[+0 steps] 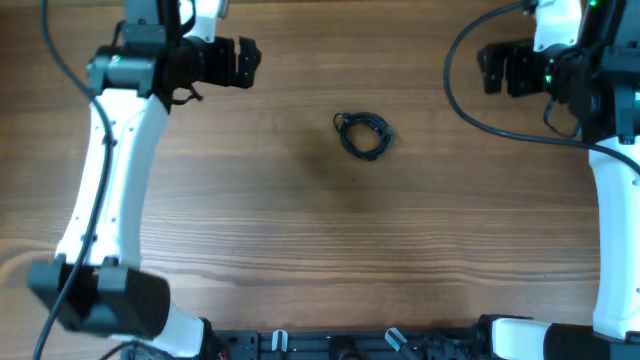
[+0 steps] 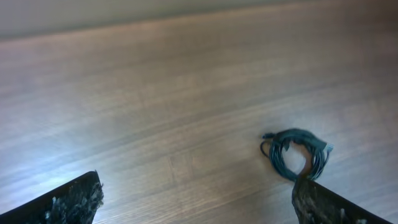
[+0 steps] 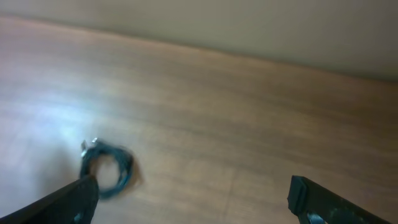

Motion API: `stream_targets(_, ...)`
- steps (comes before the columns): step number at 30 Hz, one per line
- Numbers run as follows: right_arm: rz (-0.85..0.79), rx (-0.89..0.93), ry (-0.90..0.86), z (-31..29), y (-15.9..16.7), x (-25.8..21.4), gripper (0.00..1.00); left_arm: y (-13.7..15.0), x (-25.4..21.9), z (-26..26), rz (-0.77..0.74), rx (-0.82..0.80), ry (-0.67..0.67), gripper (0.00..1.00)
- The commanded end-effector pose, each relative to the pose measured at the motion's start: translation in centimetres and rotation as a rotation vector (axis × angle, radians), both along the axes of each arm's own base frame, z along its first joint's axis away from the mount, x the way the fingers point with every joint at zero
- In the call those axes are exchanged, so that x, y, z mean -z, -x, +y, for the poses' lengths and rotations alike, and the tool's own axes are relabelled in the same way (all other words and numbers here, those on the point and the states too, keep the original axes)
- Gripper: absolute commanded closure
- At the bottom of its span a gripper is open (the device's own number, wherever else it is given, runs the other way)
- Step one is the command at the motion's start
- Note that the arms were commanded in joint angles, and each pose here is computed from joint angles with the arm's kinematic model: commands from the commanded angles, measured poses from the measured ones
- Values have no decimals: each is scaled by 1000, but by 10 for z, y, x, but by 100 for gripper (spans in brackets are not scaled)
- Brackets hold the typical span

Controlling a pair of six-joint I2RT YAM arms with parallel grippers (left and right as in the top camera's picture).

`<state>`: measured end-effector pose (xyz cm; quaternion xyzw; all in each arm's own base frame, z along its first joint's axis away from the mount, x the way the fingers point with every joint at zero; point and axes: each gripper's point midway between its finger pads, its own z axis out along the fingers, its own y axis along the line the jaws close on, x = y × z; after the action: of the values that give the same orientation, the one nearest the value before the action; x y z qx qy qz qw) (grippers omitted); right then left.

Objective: Untangle cables

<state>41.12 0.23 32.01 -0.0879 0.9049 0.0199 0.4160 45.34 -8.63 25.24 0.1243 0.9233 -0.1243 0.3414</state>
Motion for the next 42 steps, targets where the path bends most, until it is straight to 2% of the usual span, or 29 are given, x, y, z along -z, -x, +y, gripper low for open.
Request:
stream_targets(1,-45,108,1,-16,-8,-13,0,-3,19,-23,57,51,28,1)
stream_targets(7,35,134,-29,-16,-12,11,0,3,42,-62,89,196,11,4)
stream_targets(9,80,135,-30,-16,-15,26,0,7,44,-74,89,255,12,0)
stream_targets(13,149,118,-17,-16,-26,54,0,16,48,-97,91,334,5,0)
stream_targets(18,174,108,-13,-18,-32,67,0,35,45,-131,84,496,60,0)
stream_targets(21,190,160,-55,-25,-34,73,0,42,53,-148,104,566,104,5)
stream_targets(28,273,246,-113,-34,-29,94,0,47,99,-169,213,606,104,3)
stream_targets(34,333,290,-134,-36,-24,108,0,47,109,-182,213,631,101,6)
stream_targets(36,361,310,-148,-37,-24,117,0,46,109,-182,207,629,97,10)
stream_targets(42,419,306,-162,-34,-26,138,0,24,118,-164,181,500,-21,10)
